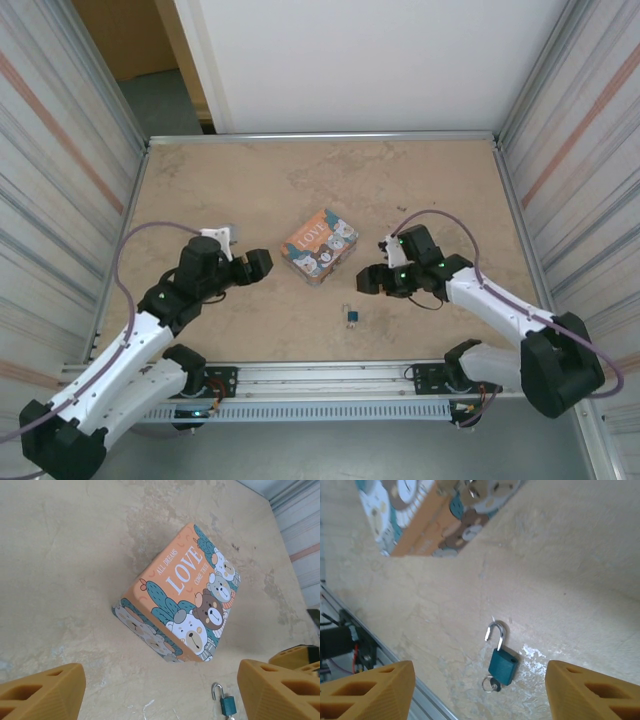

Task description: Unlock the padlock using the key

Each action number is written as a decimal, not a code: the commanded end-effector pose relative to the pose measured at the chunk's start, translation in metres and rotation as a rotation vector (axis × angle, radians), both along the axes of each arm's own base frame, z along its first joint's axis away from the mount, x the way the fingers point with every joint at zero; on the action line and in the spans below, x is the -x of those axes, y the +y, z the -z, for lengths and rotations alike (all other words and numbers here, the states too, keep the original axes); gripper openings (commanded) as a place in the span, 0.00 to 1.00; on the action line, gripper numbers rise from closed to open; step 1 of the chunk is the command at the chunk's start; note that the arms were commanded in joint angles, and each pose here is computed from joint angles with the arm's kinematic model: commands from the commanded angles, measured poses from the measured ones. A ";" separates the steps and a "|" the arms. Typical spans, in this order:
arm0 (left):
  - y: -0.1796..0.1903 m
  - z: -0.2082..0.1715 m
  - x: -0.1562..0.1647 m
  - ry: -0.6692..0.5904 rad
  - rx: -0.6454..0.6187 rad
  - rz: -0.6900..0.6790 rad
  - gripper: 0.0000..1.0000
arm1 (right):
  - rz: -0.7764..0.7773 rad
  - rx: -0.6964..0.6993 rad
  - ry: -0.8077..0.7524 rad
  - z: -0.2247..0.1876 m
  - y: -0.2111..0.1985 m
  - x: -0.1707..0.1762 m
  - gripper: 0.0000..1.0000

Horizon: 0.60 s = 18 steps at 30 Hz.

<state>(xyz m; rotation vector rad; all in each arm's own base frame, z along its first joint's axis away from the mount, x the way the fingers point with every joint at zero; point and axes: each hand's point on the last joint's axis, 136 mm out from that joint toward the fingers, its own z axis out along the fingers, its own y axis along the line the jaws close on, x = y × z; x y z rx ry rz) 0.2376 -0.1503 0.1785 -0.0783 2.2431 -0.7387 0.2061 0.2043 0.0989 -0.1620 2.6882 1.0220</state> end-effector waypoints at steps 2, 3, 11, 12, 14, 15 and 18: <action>0.018 0.002 0.001 -0.030 -0.063 -0.055 0.83 | 0.036 -0.031 -0.110 -0.030 -0.011 -0.012 0.76; 0.021 0.000 0.001 -0.039 -0.074 -0.062 0.84 | 0.058 -0.029 -0.140 -0.035 -0.016 -0.016 0.80; 0.056 -0.015 -0.002 -0.135 -0.178 -0.197 0.94 | 0.304 0.059 -0.347 -0.068 -0.075 -0.049 0.99; 0.062 -0.018 -0.003 -0.158 -0.193 -0.220 0.96 | 0.338 0.082 -0.371 -0.070 -0.084 -0.052 0.99; 0.073 -0.023 -0.004 -0.199 -0.217 -0.270 0.99 | 0.402 0.141 -0.417 -0.072 -0.102 -0.057 0.99; 0.078 -0.027 -0.005 -0.225 -0.232 -0.294 0.99 | 0.438 0.176 -0.441 -0.073 -0.113 -0.059 0.99; 0.092 -0.037 -0.008 -0.294 -0.283 -0.346 0.99 | 0.533 0.268 -0.519 -0.077 -0.143 -0.064 0.99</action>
